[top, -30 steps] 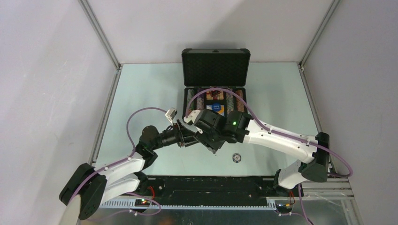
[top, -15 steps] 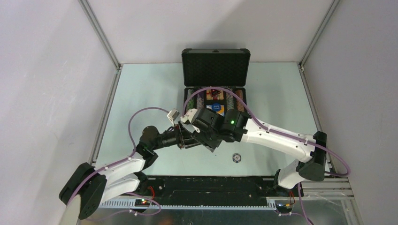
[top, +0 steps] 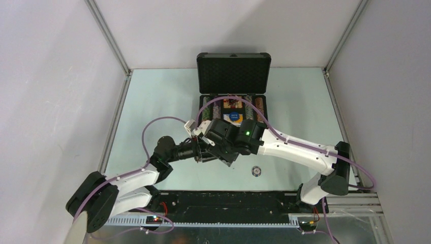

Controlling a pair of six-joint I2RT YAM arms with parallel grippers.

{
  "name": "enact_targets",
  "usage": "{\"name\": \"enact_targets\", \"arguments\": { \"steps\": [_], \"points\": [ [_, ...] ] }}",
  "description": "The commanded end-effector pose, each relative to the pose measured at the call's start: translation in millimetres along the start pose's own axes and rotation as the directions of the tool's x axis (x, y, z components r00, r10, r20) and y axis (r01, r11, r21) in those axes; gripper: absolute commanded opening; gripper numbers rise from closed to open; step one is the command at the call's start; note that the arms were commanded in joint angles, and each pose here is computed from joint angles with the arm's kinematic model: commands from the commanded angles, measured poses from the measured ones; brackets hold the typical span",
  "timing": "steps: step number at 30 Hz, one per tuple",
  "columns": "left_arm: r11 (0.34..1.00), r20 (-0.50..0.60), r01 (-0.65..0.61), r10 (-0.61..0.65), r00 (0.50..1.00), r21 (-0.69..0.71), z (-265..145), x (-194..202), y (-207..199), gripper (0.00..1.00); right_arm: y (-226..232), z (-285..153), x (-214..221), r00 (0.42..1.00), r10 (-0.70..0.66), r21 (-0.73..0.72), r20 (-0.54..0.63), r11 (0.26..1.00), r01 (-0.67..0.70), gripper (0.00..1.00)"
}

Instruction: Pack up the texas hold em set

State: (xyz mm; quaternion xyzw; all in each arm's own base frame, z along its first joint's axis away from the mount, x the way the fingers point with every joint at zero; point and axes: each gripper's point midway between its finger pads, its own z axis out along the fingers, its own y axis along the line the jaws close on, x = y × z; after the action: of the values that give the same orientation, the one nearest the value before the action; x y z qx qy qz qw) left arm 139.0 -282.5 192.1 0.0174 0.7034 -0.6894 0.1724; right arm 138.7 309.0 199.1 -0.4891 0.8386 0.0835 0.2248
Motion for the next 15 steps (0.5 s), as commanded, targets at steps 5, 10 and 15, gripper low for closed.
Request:
{"name": "enact_targets", "arguments": {
  "steps": [5,10,15],
  "points": [
    [0.993,-0.036,-0.064,0.067,0.997,0.097,5.7,2.6,-27.3,0.61,2.7,-3.4,-30.3,0.996,-0.014,0.001,0.091,1.000,0.014,0.00],
    [0.994,-0.042,-0.056,0.060,0.997,0.098,6.1,3.5,-26.2,0.57,2.3,-2.0,-30.7,0.996,-0.017,0.006,0.089,1.000,0.017,0.00],
    [0.993,-0.046,-0.051,0.057,0.997,0.108,6.4,4.4,-27.9,0.52,0.8,-1.1,-32.1,0.995,-0.018,0.016,0.094,1.000,0.016,0.00]
  ]
}}
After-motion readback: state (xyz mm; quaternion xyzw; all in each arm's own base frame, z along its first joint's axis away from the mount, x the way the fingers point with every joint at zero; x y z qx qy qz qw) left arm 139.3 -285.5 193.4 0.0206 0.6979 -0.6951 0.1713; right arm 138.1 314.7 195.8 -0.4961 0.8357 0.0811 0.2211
